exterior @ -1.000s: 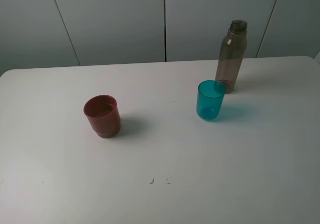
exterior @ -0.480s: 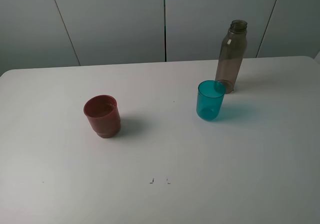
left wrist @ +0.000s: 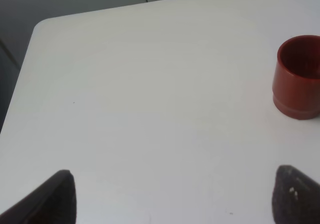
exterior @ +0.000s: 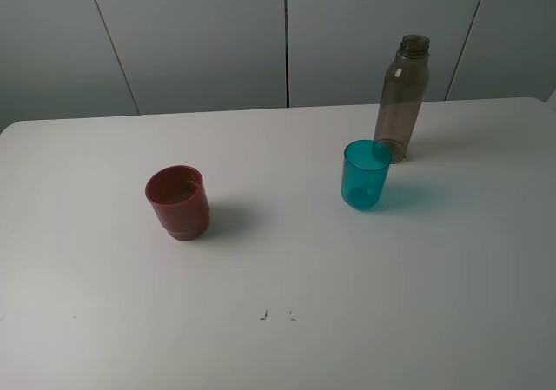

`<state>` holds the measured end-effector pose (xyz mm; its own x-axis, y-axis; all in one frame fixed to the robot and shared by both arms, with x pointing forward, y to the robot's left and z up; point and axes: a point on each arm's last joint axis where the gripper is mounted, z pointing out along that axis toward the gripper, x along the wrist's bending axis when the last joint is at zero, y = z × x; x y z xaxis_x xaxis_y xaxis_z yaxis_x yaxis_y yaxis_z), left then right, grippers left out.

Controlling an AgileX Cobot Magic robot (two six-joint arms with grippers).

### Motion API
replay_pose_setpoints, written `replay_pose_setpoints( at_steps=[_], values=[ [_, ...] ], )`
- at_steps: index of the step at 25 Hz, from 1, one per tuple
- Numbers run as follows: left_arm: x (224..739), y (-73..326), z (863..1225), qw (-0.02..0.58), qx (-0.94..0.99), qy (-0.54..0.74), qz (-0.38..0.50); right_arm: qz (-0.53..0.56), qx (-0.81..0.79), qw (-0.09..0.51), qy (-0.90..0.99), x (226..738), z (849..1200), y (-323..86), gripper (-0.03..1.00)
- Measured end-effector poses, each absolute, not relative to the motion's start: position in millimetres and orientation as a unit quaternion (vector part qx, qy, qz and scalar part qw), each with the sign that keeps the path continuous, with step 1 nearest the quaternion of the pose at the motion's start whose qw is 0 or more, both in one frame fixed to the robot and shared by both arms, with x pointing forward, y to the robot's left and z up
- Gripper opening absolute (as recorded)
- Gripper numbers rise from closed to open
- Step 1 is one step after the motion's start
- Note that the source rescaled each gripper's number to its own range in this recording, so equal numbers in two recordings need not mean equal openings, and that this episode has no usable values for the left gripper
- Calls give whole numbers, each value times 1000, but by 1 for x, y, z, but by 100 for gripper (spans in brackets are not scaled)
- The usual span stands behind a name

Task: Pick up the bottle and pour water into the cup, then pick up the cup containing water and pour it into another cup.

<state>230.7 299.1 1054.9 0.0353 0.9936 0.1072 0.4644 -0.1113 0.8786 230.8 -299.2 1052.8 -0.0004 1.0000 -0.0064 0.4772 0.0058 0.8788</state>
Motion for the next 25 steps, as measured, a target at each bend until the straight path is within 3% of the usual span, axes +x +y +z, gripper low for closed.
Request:
replay_pose_setpoints(
  at_steps=[25],
  values=[
    [231, 299, 1055, 339, 635, 574, 391, 370, 590, 354, 624, 231, 1053, -300, 98]
  ],
)
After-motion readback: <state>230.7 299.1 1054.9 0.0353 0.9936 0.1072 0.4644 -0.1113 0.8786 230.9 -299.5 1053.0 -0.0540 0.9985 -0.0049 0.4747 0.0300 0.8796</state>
